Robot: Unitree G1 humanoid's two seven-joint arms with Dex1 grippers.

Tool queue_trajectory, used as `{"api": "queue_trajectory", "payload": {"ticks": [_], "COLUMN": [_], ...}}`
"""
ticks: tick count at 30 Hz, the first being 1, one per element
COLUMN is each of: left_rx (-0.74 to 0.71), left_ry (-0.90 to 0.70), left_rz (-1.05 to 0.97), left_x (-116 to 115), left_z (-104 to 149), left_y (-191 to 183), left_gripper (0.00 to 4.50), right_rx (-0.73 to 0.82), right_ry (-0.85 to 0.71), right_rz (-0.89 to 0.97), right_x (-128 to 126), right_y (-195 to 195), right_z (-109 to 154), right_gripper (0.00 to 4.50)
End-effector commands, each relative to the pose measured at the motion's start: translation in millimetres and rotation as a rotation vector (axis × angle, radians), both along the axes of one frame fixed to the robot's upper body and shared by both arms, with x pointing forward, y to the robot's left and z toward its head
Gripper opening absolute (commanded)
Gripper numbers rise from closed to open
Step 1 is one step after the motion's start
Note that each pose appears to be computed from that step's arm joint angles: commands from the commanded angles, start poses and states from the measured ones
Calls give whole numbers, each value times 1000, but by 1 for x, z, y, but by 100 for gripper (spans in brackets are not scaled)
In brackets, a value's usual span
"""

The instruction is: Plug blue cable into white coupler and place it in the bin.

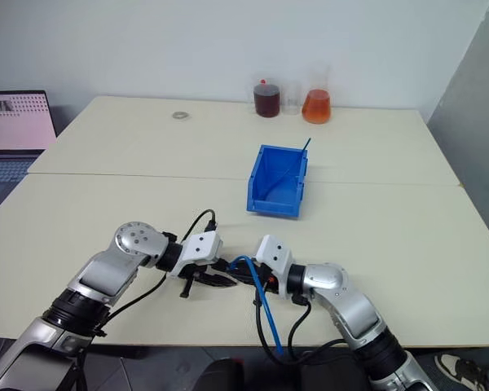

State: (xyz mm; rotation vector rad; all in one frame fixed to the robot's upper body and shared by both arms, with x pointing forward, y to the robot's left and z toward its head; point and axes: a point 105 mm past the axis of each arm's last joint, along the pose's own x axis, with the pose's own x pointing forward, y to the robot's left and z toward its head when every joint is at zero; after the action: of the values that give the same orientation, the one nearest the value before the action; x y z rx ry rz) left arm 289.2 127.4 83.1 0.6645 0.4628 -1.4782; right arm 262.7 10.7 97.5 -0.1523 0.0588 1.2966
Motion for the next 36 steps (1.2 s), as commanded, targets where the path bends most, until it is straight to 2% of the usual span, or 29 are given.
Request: {"api": "queue_trajectory", "payload": {"ticks": [1, 27, 33, 36], "left_rx": [27, 35, 32, 31], "left_ry": [35, 44, 45, 41], "left_rz": [-19, -43, -43, -39], "left_x": [-8, -15, -16, -16], "left_z": [-9, -10, -9, -9], "left_y": [0, 4, 3, 3], "left_gripper": [77, 77, 77, 77], "right_rx": [-6, -67, -152, -161], "right_ry": [-22, 30, -30, -56], "right_rz": [0, 14, 69, 99], "right_x": [4, 9, 4, 4], "right_y": [-2, -15, -16, -10], "right_z": [2, -18, -26, -21], "right_gripper": [19, 19, 19, 19]}}
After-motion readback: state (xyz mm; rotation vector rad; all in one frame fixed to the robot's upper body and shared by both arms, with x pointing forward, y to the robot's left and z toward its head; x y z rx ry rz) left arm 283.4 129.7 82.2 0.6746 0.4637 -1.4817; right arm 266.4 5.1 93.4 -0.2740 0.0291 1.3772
